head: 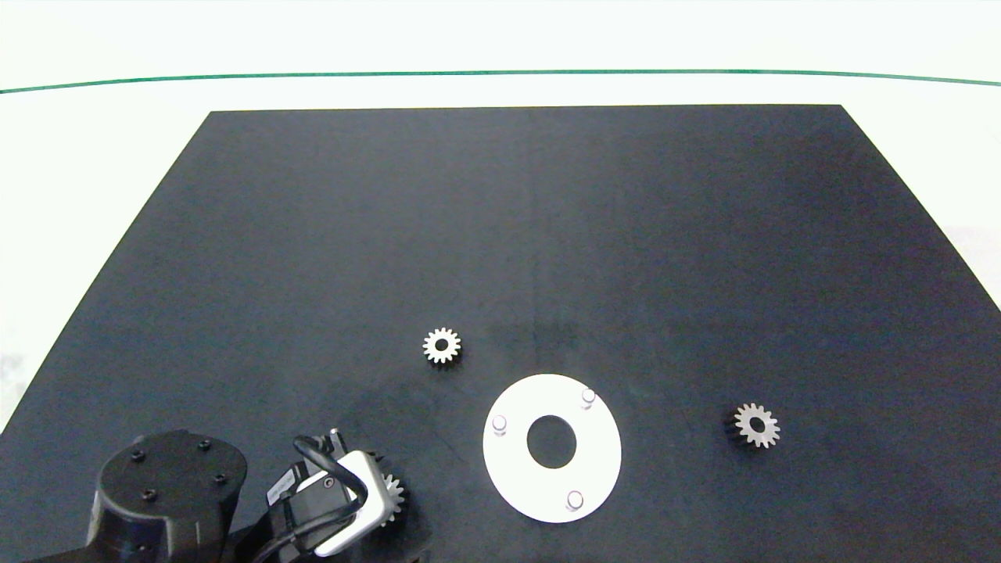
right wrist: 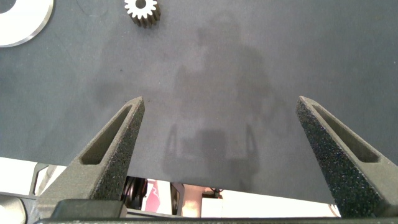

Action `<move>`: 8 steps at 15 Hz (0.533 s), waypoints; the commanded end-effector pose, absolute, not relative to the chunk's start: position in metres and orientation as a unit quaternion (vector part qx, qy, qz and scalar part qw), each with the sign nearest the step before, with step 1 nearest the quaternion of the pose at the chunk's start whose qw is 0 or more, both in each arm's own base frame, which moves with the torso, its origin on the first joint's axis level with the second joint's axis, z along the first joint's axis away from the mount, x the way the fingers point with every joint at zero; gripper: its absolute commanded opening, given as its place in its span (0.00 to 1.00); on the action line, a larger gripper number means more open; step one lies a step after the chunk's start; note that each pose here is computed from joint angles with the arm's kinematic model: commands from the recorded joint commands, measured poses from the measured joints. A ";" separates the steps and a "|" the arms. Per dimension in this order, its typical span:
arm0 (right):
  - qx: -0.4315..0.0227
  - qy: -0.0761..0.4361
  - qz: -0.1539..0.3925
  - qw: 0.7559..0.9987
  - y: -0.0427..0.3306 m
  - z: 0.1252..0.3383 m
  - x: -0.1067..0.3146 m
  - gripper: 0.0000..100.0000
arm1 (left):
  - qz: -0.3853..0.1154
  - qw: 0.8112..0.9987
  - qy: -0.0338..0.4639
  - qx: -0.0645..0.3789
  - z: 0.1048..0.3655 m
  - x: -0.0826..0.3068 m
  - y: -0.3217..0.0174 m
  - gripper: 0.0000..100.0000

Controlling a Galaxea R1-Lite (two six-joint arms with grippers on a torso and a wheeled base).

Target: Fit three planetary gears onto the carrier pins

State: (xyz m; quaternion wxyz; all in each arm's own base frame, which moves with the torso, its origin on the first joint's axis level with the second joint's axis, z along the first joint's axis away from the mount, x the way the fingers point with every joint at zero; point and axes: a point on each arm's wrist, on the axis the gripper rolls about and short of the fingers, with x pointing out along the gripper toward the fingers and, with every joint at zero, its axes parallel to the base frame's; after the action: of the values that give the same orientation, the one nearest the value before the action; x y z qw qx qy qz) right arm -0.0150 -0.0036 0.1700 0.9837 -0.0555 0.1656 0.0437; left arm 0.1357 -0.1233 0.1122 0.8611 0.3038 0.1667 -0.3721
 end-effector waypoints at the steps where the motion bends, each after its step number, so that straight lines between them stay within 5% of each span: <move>1: -0.056 0.165 0.044 0.984 -0.004 0.169 -0.016 1.00 | -0.371 0.863 0.164 0.303 0.107 0.140 -0.127 0.81; 8: -0.056 0.167 0.044 0.983 -0.004 0.169 -0.015 1.00 | -0.368 0.863 0.167 0.303 0.100 0.144 -0.128 0.68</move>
State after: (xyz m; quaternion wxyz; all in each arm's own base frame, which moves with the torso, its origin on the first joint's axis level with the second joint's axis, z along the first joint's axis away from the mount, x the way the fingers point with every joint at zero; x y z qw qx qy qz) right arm -0.0154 -0.0037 0.1693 0.9837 -0.0555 0.1650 0.0442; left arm 0.1433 -0.1284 0.1012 0.8630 0.3017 0.1657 -0.3699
